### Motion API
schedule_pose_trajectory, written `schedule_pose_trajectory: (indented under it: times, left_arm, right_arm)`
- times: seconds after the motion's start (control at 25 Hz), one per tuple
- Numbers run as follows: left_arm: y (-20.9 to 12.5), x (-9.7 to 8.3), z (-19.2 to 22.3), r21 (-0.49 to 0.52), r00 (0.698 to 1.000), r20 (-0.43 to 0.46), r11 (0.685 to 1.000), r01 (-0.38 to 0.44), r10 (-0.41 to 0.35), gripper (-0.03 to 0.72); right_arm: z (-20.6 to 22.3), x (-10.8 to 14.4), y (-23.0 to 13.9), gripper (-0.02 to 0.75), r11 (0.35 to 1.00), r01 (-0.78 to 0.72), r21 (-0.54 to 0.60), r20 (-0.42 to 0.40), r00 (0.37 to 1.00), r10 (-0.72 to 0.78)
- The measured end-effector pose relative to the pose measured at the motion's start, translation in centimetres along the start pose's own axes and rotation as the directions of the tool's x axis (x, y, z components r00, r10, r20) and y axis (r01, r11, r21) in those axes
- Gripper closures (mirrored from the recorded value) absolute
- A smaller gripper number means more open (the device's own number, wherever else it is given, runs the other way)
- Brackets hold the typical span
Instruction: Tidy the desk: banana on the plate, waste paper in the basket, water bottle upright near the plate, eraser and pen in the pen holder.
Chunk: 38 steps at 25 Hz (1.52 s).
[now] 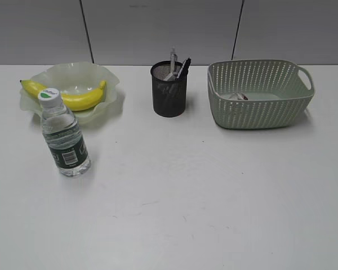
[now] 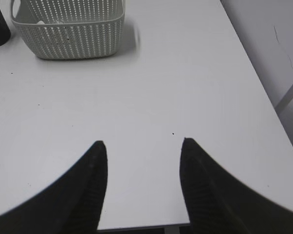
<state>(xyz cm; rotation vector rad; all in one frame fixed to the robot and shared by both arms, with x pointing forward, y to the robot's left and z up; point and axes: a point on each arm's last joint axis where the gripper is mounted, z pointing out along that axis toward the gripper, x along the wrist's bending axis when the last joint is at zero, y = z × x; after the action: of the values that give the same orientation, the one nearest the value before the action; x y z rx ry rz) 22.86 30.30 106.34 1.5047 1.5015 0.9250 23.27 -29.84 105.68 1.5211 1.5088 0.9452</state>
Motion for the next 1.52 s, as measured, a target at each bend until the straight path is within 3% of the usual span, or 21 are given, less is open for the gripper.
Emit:
schedule_pose_trajectory:
  times: [0.2,0.44,1.52]
  left_arm:
    - [0.00,0.00,0.00,0.000,1.000,-0.002,1.000,0.001,-0.001,0.447]
    - [0.00,-0.01,0.00,0.000,1.000,-0.008,1.000,0.004,-0.004,0.447]
    - [-0.01,-0.01,-0.01,-0.001,1.000,-0.008,1.000,0.002,-0.002,0.449]
  right_arm:
    - [0.00,-0.01,0.00,0.346,1.000,0.007,0.000,-0.015,1.000,-0.007]
    - [-0.01,-0.07,-0.01,0.346,0.999,0.048,-0.004,-0.104,0.993,-0.048]
    - [-0.01,-0.07,-0.01,0.365,0.999,0.048,-0.004,-0.103,0.994,-0.048]
